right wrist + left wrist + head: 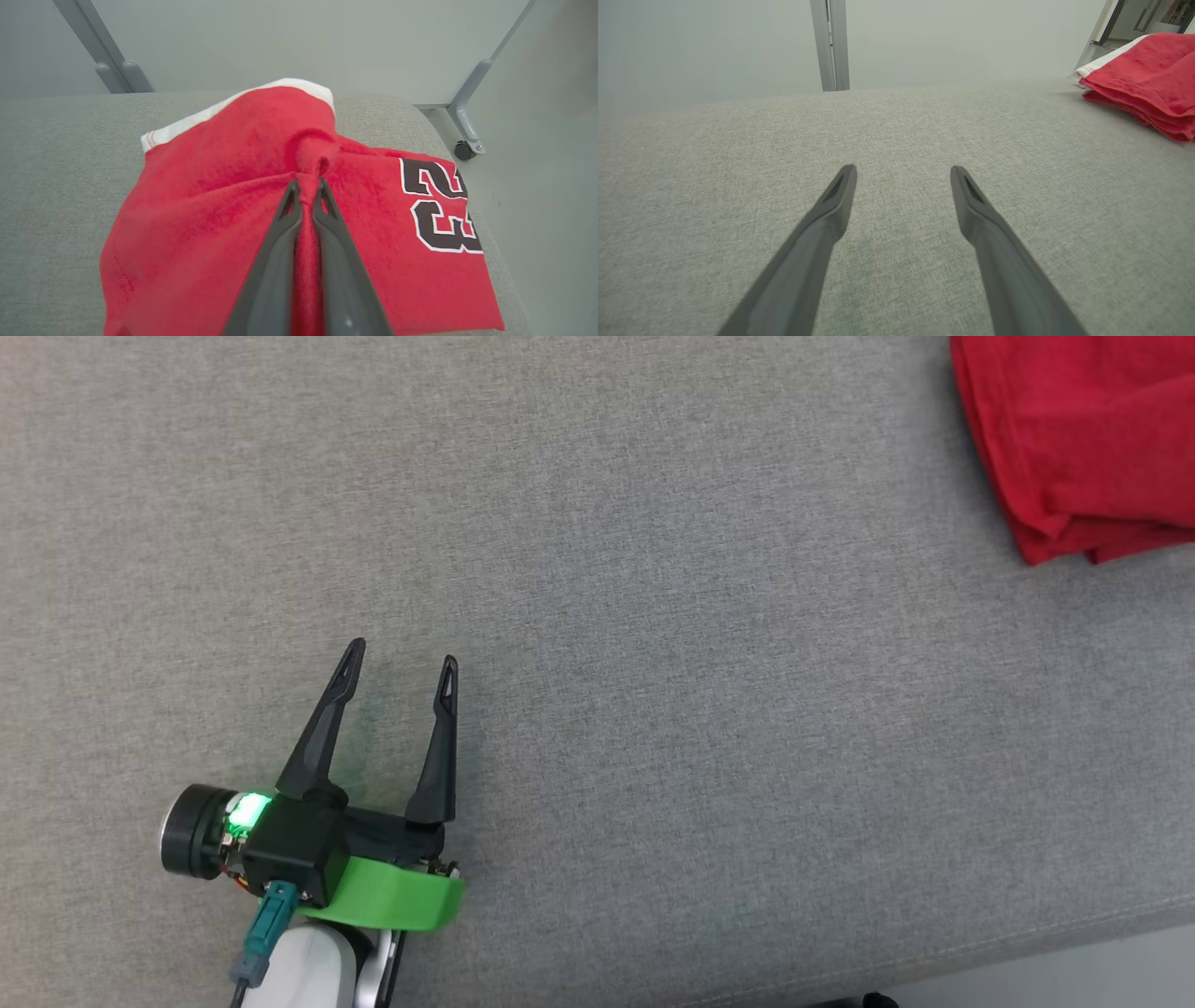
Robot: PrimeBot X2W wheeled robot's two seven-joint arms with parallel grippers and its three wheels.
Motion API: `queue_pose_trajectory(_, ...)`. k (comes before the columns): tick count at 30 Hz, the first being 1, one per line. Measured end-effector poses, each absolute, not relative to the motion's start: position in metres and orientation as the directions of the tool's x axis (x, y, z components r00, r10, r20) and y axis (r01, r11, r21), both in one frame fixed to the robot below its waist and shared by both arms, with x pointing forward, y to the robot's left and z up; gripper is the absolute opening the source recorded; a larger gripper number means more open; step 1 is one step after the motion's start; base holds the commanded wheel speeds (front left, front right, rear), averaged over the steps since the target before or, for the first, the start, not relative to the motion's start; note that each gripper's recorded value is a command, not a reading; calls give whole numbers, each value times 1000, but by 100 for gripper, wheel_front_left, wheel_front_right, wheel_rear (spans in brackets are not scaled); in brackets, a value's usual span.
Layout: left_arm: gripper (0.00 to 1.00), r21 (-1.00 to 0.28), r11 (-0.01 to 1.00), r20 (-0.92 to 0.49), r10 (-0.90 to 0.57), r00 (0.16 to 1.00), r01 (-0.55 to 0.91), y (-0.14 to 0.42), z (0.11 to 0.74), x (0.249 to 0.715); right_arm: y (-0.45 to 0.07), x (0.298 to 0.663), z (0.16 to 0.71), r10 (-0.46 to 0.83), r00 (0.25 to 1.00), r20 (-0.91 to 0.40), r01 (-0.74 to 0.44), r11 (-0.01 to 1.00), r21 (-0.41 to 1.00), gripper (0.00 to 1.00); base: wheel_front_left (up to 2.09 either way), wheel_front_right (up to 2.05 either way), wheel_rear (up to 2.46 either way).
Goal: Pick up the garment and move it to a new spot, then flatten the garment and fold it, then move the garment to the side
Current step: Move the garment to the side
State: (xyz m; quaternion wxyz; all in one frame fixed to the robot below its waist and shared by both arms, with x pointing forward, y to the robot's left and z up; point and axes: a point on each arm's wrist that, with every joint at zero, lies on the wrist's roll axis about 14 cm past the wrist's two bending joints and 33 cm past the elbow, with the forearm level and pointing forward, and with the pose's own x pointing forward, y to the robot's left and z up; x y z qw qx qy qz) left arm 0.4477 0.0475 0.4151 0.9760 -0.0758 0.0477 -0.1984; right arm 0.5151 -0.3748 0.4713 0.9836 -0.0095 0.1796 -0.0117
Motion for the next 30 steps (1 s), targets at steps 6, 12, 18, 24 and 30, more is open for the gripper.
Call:
queue_pose_trajectory(6, 100, -171, 907, -65, -401, 914, 385, 46, 414, 447, -390, 515, 485, -53, 934, -352, 30, 997, -70, 0, 0, 0, 0)
queue_pose_trajectory(12, 100, -168, 911, -66, -392, 918, 377, 50, 414, 448, -409, 511, 481, -103, 918, -383, 70, 993, -98, 0, 0, 0, 0)
queue_pose_trajectory(18, 100, -160, 919, -74, -374, 924, 360, 58, 413, 447, -433, 508, 470, -191, 912, -364, 144, 978, -153, 100, 0, 0, 0)
queue_pose_trajectory(24, 100, -151, 924, -69, -364, 929, 351, 63, 418, 445, -426, 515, 461, -197, 926, -323, 124, 965, -232, 100, 0, 0, 0)
queue_pose_trajectory(30, 100, -160, 933, -41, -332, 942, 322, 69, 434, 439, -356, 531, 464, -43, 970, -239, 5, 987, -158, 100, 0, 0, 0)
